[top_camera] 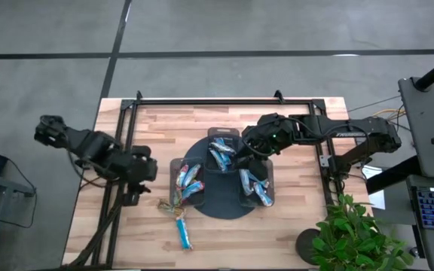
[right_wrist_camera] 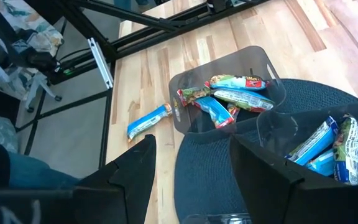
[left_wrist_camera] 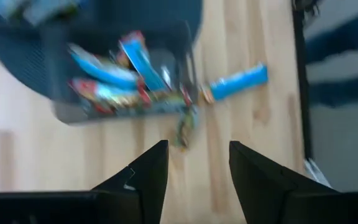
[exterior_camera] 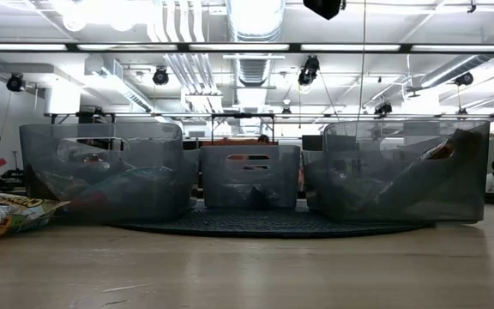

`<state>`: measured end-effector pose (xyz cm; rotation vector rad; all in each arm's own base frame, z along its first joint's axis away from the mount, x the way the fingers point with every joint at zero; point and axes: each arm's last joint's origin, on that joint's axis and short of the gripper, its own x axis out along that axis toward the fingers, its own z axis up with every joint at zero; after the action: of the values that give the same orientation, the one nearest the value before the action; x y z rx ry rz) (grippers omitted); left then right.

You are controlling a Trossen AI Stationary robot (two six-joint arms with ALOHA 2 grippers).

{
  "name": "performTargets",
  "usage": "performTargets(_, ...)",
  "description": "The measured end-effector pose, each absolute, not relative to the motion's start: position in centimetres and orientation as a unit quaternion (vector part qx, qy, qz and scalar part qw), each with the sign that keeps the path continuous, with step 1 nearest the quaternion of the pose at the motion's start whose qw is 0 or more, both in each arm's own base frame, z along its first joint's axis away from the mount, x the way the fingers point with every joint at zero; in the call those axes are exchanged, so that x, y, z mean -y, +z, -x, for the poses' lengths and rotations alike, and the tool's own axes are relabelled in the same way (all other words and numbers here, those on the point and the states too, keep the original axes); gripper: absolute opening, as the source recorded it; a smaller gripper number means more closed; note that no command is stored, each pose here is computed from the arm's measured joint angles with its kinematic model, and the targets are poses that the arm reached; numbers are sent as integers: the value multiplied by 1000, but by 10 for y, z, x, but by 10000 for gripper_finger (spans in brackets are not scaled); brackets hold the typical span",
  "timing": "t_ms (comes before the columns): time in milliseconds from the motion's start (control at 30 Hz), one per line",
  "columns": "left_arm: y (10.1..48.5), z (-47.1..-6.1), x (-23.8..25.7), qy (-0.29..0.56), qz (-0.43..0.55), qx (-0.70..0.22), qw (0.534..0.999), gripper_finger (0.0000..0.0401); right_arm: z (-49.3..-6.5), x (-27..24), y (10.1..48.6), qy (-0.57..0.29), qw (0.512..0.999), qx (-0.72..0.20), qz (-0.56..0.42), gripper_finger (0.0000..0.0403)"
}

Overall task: Pick and place Granola Bars by type
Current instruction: Put the yellow granola bar into the bottom right black bin

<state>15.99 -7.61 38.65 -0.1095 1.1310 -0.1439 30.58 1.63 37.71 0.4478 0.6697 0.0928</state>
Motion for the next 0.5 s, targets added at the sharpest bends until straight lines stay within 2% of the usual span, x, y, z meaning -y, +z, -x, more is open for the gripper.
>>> performTargets(133, 387, -145, 82, -38, 33, -479, 876, 152, -306, -16, 377, 42, 917, -326, -227, 194)
performTargets(500, 320, -115, 87, -46, 96, -466, 878, 152, -306, -16, 377, 37, 913, -326, -242, 194)
